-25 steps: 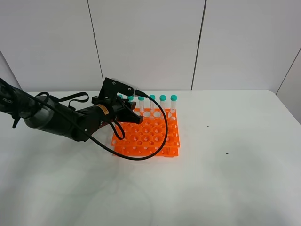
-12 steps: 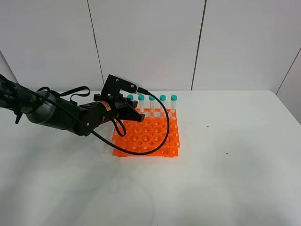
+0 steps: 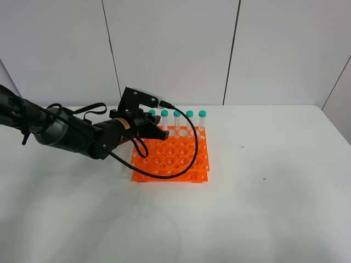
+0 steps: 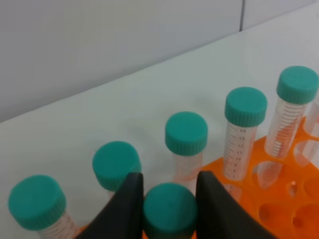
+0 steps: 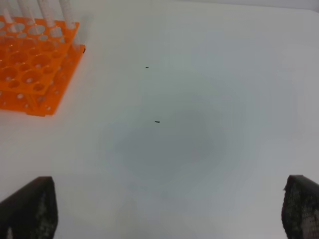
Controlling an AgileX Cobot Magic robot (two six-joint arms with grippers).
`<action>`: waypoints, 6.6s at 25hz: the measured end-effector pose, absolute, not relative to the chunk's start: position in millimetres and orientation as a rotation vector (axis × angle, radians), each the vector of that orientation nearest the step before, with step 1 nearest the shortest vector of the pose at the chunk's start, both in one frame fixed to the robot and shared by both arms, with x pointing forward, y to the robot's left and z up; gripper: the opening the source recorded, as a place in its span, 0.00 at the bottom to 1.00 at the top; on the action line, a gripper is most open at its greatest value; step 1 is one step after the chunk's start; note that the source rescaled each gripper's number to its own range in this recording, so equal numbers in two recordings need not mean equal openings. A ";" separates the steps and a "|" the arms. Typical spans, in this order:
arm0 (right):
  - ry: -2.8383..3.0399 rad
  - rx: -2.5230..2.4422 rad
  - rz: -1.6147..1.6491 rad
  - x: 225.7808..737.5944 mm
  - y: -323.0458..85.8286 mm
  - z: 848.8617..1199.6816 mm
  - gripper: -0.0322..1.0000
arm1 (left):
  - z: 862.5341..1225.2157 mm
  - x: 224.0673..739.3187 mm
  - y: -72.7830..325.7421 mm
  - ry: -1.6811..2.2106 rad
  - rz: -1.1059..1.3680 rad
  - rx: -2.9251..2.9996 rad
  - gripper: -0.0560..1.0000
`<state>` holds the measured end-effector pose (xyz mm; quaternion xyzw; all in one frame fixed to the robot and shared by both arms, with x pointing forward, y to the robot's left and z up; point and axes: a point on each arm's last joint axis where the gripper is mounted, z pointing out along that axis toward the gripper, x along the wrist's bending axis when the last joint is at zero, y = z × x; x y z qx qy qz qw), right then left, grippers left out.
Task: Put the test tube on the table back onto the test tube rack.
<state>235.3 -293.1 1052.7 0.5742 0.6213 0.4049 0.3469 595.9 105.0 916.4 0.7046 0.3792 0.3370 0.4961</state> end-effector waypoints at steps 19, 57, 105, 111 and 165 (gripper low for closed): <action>1.612 1.490 1.050 235.3 -293.1 1052.7 1.00 | 920.1 595.4 107.8 0.972 0.802 1.710 0.06; 1.612 1.490 1.050 235.3 -293.1 1052.7 1.00 | 917.4 589.4 111.6 0.983 0.795 1.763 0.22; 1.613 1.490 1.055 235.2 -292.8 1052.8 1.00 | 994.6 548.4 290.5 1.936 0.264 2.121 1.00; 1.613 1.490 1.055 235.2 -292.8 1052.8 1.00 | 1022.8 530.7 307.7 1.981 0.297 2.068 1.00; 1.613 1.491 1.058 235.2 -292.6 1052.8 1.00 | 1053.4 232.8 296.6 1.513 0.959 1.569 1.00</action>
